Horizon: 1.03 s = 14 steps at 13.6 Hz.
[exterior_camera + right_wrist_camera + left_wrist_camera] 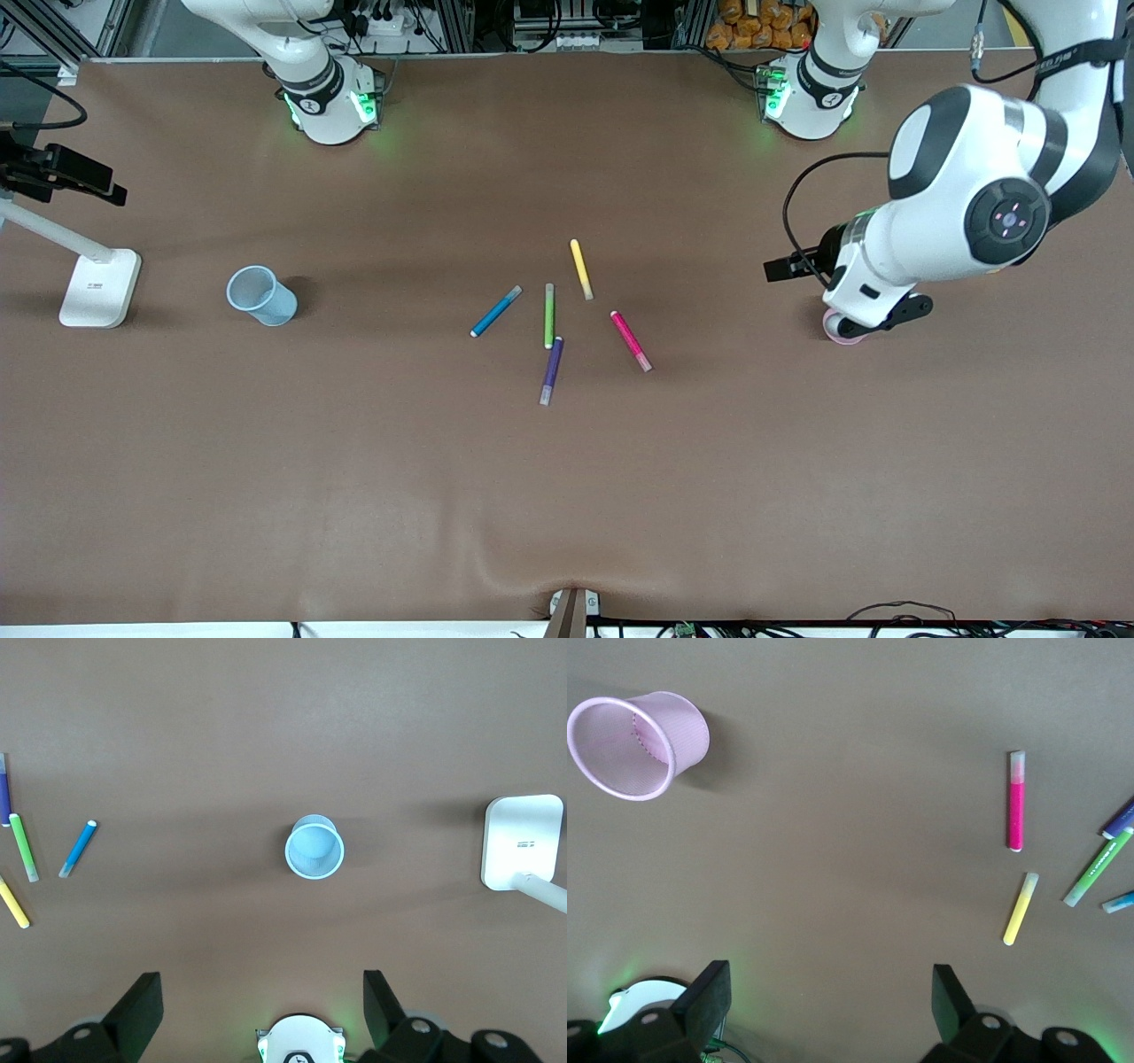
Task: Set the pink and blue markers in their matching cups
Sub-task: 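Move the left gripper past the pink cup toward the markers, then lower the left gripper onto the pink marker while the right gripper reaches out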
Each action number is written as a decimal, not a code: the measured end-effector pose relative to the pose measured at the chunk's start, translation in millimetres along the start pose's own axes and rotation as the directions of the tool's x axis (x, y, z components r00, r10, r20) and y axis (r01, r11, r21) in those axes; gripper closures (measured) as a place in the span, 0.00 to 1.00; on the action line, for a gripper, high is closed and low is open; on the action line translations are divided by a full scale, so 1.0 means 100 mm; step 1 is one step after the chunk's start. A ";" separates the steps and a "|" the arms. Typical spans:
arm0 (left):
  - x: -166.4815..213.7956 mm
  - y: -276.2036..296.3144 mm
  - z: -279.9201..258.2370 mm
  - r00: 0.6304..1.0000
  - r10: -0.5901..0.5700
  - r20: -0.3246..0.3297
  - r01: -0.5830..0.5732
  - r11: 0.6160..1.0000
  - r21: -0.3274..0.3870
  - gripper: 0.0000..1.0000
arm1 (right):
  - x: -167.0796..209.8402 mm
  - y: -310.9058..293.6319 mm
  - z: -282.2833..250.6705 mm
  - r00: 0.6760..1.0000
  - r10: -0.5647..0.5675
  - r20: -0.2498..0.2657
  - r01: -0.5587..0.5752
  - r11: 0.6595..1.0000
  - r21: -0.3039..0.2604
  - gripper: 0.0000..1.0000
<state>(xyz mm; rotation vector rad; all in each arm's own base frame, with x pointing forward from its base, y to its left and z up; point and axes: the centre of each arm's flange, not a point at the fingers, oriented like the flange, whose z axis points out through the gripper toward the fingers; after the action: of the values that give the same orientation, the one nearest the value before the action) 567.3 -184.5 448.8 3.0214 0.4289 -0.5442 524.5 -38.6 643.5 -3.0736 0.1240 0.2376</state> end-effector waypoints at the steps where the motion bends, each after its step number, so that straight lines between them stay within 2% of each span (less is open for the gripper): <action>1: 0.06 0.03 0.06 1.000 0.000 0.010 0.000 1.000 -0.001 0.00 | 0.00 0.00 0.00 1.000 0.000 0.000 0.000 1.000 0.000 0.00; 4: 0.21 0.21 0.27 0.997 0.002 0.072 0.002 0.999 -0.054 0.00 | 0.00 0.00 0.00 1.000 0.000 0.001 0.000 1.000 0.000 0.00; 7: 0.32 0.29 0.46 0.994 -0.018 0.109 0.026 0.997 -0.070 0.00 | 0.00 0.00 0.01 1.000 0.000 0.001 0.000 1.000 0.000 0.00; 11: 0.37 0.42 0.62 0.978 -0.147 0.145 0.156 0.986 -0.053 0.00 | 0.01 0.00 0.01 1.000 0.000 0.001 0.000 1.000 0.000 0.00; 14: 0.35 0.59 0.72 0.972 -0.183 0.146 0.192 0.980 -0.046 0.00 | 0.01 0.00 0.01 1.000 0.000 0.001 0.000 1.000 0.000 0.00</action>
<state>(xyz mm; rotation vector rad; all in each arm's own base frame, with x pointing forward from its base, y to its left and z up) 591.6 -238.7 368.9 2.8778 0.7132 -0.7374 524.9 -38.6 642.8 -3.0734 0.1240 0.2395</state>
